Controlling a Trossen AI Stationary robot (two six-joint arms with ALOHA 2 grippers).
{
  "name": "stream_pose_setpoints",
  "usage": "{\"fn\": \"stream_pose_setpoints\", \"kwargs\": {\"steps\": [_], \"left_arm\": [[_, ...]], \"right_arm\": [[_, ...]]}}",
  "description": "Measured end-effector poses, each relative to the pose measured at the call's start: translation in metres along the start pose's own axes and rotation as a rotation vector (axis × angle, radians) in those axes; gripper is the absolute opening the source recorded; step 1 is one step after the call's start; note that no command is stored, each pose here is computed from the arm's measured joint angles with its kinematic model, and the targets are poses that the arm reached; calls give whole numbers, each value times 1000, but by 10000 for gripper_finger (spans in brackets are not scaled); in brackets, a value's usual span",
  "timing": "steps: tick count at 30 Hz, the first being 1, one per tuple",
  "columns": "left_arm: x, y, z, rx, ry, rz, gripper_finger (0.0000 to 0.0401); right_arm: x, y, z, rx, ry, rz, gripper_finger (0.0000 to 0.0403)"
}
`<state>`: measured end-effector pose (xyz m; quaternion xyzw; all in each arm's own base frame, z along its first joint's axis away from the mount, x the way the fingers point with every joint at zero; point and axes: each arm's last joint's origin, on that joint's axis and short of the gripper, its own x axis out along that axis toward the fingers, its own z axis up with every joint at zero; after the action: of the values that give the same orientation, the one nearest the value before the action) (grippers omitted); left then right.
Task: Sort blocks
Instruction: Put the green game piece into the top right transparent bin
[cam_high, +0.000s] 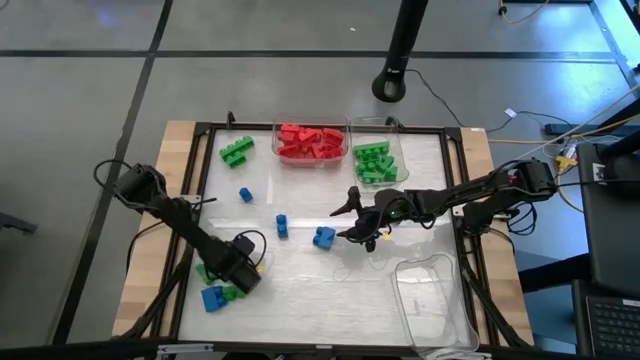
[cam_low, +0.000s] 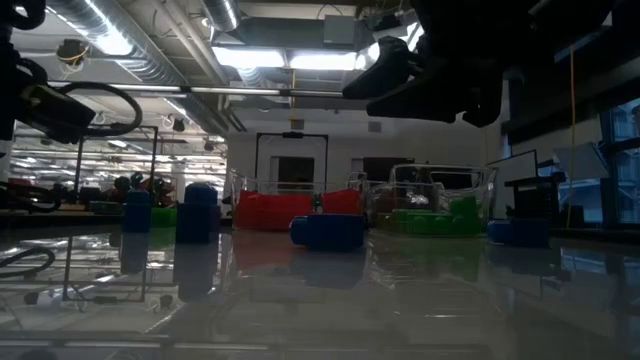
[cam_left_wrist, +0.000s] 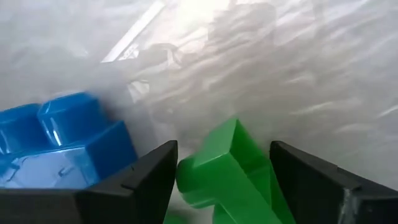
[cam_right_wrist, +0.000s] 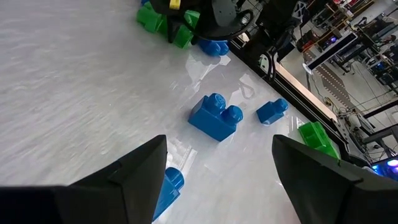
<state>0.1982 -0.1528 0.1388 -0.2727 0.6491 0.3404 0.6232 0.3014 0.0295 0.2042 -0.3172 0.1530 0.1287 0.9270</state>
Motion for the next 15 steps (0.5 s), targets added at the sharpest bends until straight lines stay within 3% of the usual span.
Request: {"fn": "stream_pose_setpoints", "kwargs": {"steps": [3, 11, 15], "left_arm": [[-1, 0, 1, 8, 8, -11, 231], [-1, 0, 1, 43, 18, -19, 120], [-1, 0, 2, 66, 17, -15, 85]], "right_arm": [[0, 0, 0, 0, 0, 0, 289], [0, 0, 0, 0, 1, -1, 289], [0, 0, 0, 0, 2, -2, 289]]}}
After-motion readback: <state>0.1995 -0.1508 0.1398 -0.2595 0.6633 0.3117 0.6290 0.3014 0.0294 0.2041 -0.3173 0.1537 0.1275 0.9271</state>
